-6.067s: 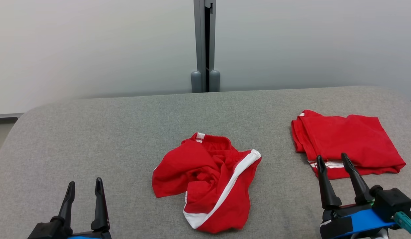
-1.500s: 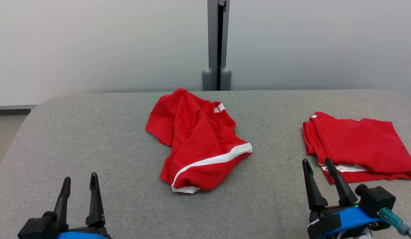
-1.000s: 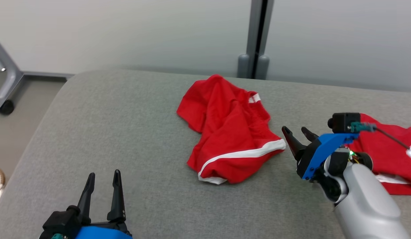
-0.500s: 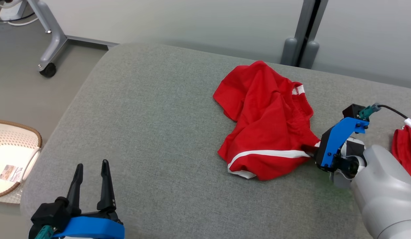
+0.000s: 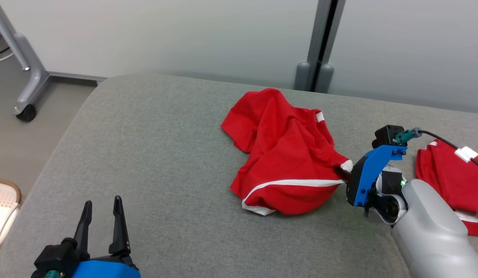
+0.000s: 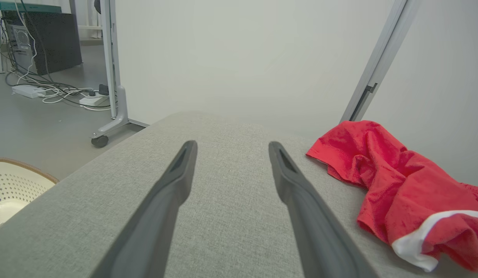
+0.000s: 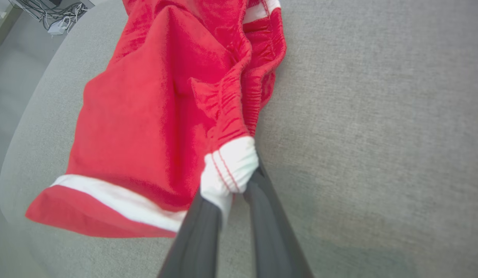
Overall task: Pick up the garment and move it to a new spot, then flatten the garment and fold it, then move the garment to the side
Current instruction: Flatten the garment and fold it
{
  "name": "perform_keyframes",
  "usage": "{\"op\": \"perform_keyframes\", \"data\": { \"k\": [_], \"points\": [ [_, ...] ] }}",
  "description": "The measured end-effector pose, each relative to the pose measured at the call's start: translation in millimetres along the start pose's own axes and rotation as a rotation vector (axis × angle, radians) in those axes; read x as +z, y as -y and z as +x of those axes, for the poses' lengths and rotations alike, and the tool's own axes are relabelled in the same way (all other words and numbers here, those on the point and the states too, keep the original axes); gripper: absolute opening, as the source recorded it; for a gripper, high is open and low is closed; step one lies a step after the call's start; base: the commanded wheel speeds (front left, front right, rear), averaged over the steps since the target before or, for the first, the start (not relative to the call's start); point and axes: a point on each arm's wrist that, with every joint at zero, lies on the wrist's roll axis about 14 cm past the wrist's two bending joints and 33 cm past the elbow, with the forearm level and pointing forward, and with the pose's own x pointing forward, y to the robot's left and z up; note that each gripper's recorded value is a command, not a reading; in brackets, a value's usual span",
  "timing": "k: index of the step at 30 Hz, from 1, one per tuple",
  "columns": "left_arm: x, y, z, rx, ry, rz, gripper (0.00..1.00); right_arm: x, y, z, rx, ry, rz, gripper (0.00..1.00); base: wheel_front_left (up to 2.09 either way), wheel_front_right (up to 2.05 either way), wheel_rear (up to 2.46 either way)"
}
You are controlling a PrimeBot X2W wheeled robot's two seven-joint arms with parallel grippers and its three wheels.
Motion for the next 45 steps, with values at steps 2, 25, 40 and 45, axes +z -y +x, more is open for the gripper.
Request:
{"op": "perform_keyframes", "data": {
  "k": [2, 25, 40, 45],
  "points": [
    [-3, 6, 1, -0.022, -0.008, -0.001, 1.00, -5, 9, -12, -0.008, 0.014, -0.008, 0.00, 0.00, 0.00, 0.00],
    [-19, 50, 9, -0.159, -0.055, -0.016, 1.00, -53, 77, -108, -0.203, 0.180, 0.003, 1.00, 0.00, 0.00, 0.00],
    [-20, 60, 10, -0.195, -0.057, -0.021, 1.00, 8, 26, -161, -0.131, 0.857, -0.116, 1.00, 0.00, 0.00, 0.00],
    [-24, 73, 12, -0.239, -0.070, -0.014, 1.00, -4, 40, -162, -0.178, 0.859, -0.103, 1.00, 0.00, 0.00, 0.00]
  ]
}}
